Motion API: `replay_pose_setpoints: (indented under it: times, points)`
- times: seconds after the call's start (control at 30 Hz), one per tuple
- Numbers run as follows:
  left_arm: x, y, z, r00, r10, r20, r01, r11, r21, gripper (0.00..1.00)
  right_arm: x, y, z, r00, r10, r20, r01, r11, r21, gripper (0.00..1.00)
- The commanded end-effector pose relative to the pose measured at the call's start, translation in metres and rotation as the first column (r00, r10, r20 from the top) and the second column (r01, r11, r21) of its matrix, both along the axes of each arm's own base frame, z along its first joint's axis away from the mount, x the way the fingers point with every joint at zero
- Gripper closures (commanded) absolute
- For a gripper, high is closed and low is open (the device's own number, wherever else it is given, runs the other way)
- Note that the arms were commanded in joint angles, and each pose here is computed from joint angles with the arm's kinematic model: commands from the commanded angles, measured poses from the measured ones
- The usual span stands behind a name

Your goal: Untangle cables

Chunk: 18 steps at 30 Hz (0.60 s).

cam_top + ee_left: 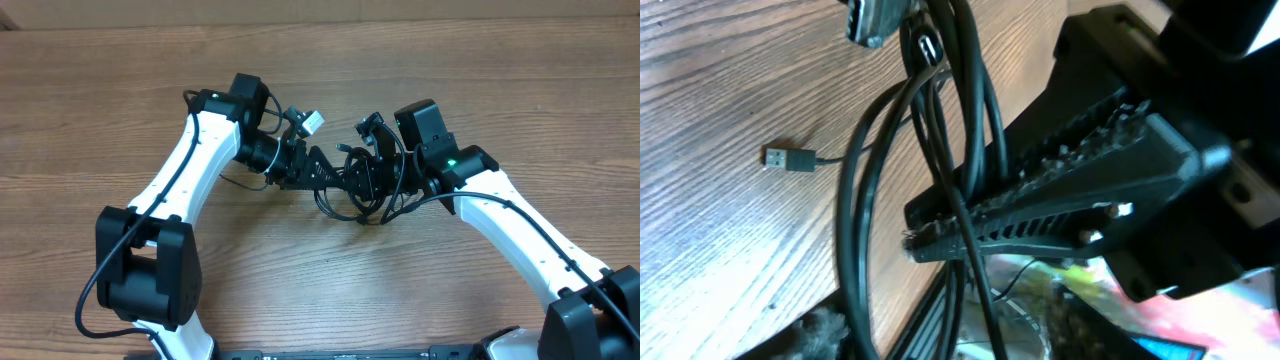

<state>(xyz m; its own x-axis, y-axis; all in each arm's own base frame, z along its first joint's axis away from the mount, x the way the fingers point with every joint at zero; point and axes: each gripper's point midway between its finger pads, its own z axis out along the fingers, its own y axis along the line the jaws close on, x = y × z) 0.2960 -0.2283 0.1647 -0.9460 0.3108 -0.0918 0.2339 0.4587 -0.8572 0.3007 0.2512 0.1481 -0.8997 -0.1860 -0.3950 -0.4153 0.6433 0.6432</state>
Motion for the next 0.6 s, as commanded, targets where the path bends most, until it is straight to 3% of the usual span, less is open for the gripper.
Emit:
replay_pose_setpoints:
  times: [0.0,0.27,0.4,0.57]
  points:
    - [-0.003,-0.001,-0.011,1.0,-0.028,0.014,0.028,0.998,0.048,0.49,0.001,0.001,0.0,1.0,0.001,0.004,-0.001,1.0,0.003,0.96]
    - [-0.009,-0.004,-0.02,0.998,-0.062,0.028,0.058,0.993,0.106,0.55,0.001,0.001,0.0,1.0,0.001,0.003,-0.001,1.0,0.003,0.96]
    - [-0.008,-0.001,-0.027,0.996,-0.071,0.047,0.063,0.986,0.152,0.67,0.001,0.001,0.0,1.0,0.001,0.003,-0.001,1.0,0.003,0.96]
    - [-0.006,0.003,-0.031,0.996,-0.073,0.06,0.061,0.981,0.183,0.74,0.001,0.0,0.0,1.0,0.001,0.003,-0.001,1.0,0.003,0.96]
